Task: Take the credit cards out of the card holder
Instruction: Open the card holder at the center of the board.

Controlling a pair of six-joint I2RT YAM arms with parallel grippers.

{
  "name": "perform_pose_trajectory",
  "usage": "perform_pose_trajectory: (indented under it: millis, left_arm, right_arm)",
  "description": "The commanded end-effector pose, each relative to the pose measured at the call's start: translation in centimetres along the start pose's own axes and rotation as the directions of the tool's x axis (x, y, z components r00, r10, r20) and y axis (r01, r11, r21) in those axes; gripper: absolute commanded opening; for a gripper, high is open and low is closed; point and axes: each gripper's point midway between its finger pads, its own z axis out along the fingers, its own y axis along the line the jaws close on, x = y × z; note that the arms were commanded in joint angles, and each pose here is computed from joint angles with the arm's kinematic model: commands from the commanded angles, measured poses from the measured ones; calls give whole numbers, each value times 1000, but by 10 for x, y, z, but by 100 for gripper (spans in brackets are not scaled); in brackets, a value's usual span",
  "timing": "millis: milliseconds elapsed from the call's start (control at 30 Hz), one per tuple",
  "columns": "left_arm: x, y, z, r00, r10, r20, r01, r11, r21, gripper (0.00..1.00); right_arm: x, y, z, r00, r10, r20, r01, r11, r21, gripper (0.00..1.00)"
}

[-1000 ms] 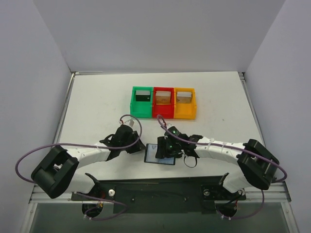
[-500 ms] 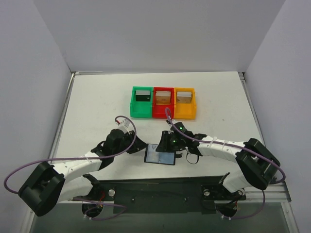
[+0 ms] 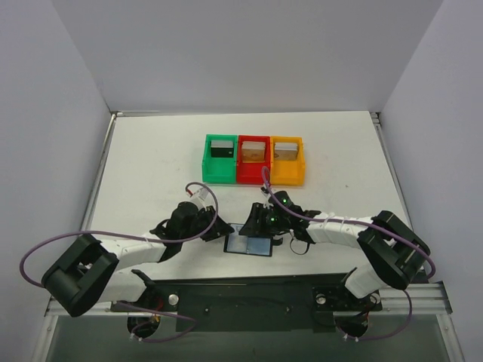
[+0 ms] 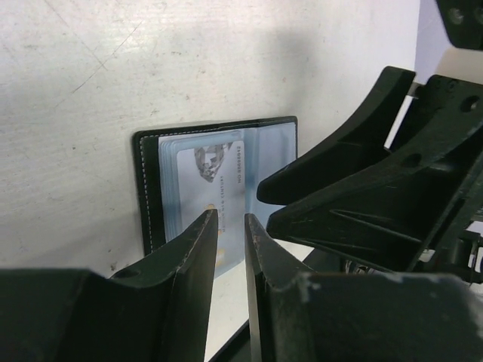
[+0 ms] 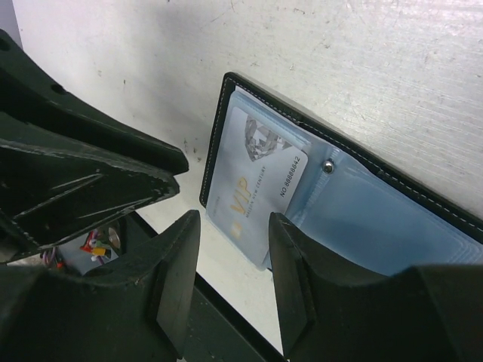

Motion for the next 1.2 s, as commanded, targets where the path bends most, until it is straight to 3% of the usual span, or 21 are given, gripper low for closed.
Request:
perform_pose_trajectory:
  millis: [0, 1167]
  left_arm:
    - [-5, -3, 6, 1000, 23, 16, -23, 1000, -3, 30]
    - [19, 28, 17, 1000, 4, -27, -7, 995, -99, 27]
  right_arm:
    - [-7, 11, -4, 1000, -9, 22, 10, 999, -44, 38]
    - [7, -21, -2, 999, 29, 16, -30, 999, 32, 42]
